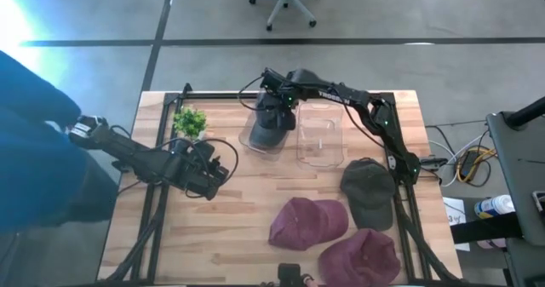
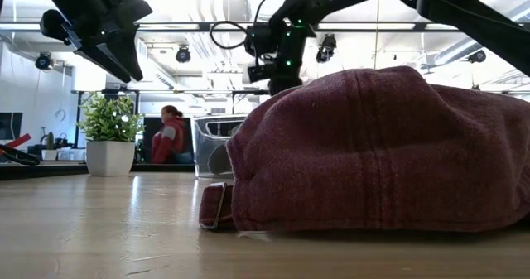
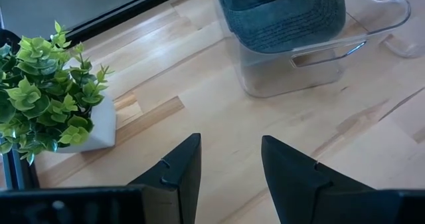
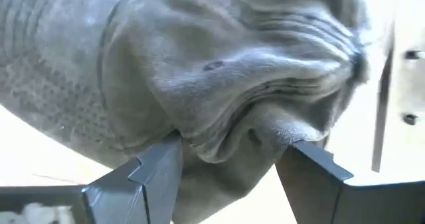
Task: Pick & Place hat
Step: Put the black cap into the left transparent bin
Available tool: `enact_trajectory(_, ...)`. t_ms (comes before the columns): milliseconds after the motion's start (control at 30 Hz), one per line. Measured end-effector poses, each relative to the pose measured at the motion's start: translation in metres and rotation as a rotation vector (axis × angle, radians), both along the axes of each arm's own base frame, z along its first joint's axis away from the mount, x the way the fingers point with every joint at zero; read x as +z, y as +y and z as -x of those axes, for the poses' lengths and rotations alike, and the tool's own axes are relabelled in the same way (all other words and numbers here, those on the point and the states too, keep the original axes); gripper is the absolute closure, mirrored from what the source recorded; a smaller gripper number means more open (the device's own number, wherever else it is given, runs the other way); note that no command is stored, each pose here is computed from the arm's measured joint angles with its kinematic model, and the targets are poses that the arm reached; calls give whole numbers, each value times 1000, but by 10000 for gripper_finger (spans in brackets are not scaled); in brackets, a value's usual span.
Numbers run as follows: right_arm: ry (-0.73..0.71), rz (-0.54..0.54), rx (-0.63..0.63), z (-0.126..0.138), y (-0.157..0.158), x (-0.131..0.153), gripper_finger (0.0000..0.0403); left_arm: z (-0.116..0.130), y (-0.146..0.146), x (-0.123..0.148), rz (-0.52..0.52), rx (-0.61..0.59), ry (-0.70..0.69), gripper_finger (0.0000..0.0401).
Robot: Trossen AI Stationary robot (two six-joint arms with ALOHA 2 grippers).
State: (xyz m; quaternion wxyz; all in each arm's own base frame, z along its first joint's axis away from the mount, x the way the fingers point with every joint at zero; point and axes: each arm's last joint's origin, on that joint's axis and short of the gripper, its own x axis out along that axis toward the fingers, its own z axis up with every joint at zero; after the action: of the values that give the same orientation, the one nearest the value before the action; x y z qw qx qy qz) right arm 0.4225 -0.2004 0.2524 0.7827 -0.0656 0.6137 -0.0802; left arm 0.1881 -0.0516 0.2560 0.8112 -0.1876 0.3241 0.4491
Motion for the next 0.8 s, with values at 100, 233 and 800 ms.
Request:
enact_trajectory(100, 30, 61, -27, 2, 0, 5, 179, 0, 0, 0, 1, 0, -2, 250)
enact_trajectory(233, 62, 73, -7, 3, 0, -1, 179, 0, 0, 0, -1, -5, 2, 250)
enact_trajectory(800, 87, -103, 139, 0, 8, -56, 179, -3, -1, 1, 6, -13, -20, 250)
